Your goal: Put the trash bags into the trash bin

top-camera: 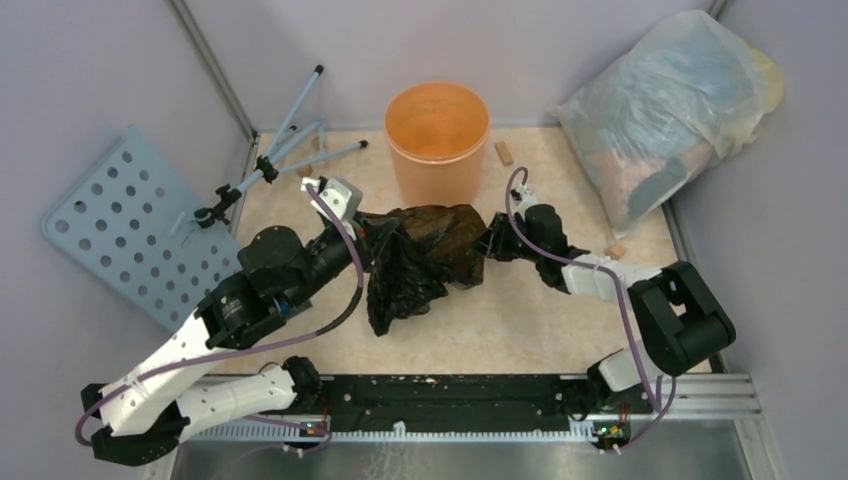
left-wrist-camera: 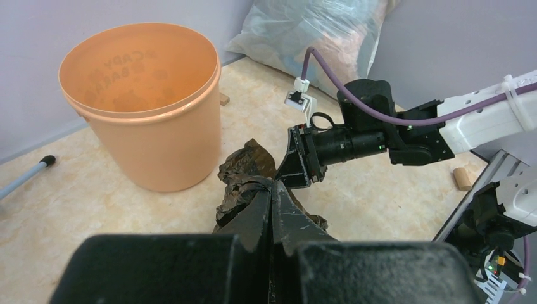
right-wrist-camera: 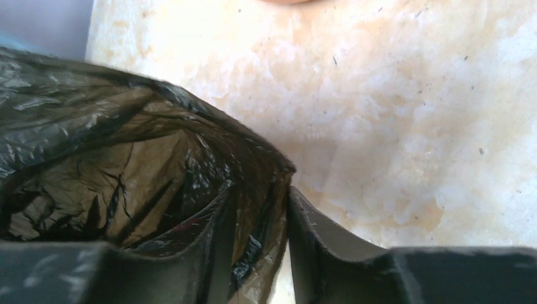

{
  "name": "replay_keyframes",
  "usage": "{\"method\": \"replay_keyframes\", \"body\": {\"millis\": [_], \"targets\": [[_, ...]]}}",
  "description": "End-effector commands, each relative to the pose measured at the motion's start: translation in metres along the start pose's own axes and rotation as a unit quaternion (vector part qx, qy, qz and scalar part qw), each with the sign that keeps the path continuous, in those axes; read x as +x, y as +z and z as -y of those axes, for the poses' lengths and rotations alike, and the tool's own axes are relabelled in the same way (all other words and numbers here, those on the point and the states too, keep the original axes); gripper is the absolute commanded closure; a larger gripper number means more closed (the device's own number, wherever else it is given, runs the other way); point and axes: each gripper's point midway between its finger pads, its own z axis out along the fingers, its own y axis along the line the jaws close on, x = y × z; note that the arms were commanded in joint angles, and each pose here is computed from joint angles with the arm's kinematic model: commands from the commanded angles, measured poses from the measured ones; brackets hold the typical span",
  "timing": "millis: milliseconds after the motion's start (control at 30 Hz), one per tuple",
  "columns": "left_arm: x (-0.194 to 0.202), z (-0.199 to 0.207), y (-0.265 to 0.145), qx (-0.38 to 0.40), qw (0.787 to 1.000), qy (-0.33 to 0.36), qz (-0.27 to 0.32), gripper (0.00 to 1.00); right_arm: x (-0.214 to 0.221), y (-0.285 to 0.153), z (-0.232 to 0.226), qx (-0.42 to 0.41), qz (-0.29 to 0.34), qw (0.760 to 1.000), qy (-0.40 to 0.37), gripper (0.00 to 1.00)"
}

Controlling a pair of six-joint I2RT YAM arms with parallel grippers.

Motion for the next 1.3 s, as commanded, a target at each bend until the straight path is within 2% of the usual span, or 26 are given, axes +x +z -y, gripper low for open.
{"method": "replay_keyframes", "body": {"millis": [0,100,133,400,567,633,867,933,1033,1167,1267], "targets": [[-0.004,0.000,-0.004,0.002,1.000,-0.005,0.010,1.00,-0.025,0.002,-0.017,-0.026,0.027,0.999,-0.011,0.75],[-0.001,-0.003,-0.005,-0.005,1.000,-0.005,0.010,1.00,-0.041,-0.009,-0.016,0.004,0.045,0.999,-0.029,0.99],[-0.001,-0.004,-0.006,-0.008,1.000,-0.005,0.010,1.00,-0.047,-0.014,-0.016,0.016,0.054,0.998,-0.036,1.00],[0.000,-0.015,-0.002,-0.037,0.999,0.008,0.020,1.00,-0.110,-0.080,-0.020,0.118,0.148,0.979,-0.081,1.00],[0.005,-0.026,0.010,-0.077,0.997,0.010,0.013,1.00,-0.140,-0.129,-0.012,0.210,0.202,0.956,-0.045,1.00],[0.008,-0.030,0.015,-0.091,0.996,0.006,0.009,1.00,-0.149,-0.145,-0.015,0.220,0.222,0.949,-0.041,1.00],[0.055,-0.036,0.039,-0.126,0.990,-0.019,-0.057,0.98,-0.150,-0.164,-0.021,0.226,0.220,0.948,-0.048,1.00],[0.062,-0.034,0.040,-0.119,0.991,-0.025,-0.059,0.89,-0.148,-0.162,-0.021,0.227,0.210,0.950,-0.051,1.00],[0.069,-0.029,0.037,-0.099,0.993,-0.026,-0.060,0.65,-0.145,-0.160,-0.023,0.220,0.196,0.954,-0.055,1.00],[0.064,-0.030,0.027,-0.092,0.994,-0.012,-0.051,0.27,-0.145,-0.159,-0.032,0.204,0.187,0.959,-0.065,1.00],[0.047,-0.035,0.019,-0.100,0.995,-0.004,-0.026,0.15,-0.147,-0.158,-0.041,0.186,0.178,0.964,-0.073,1.00]]}}
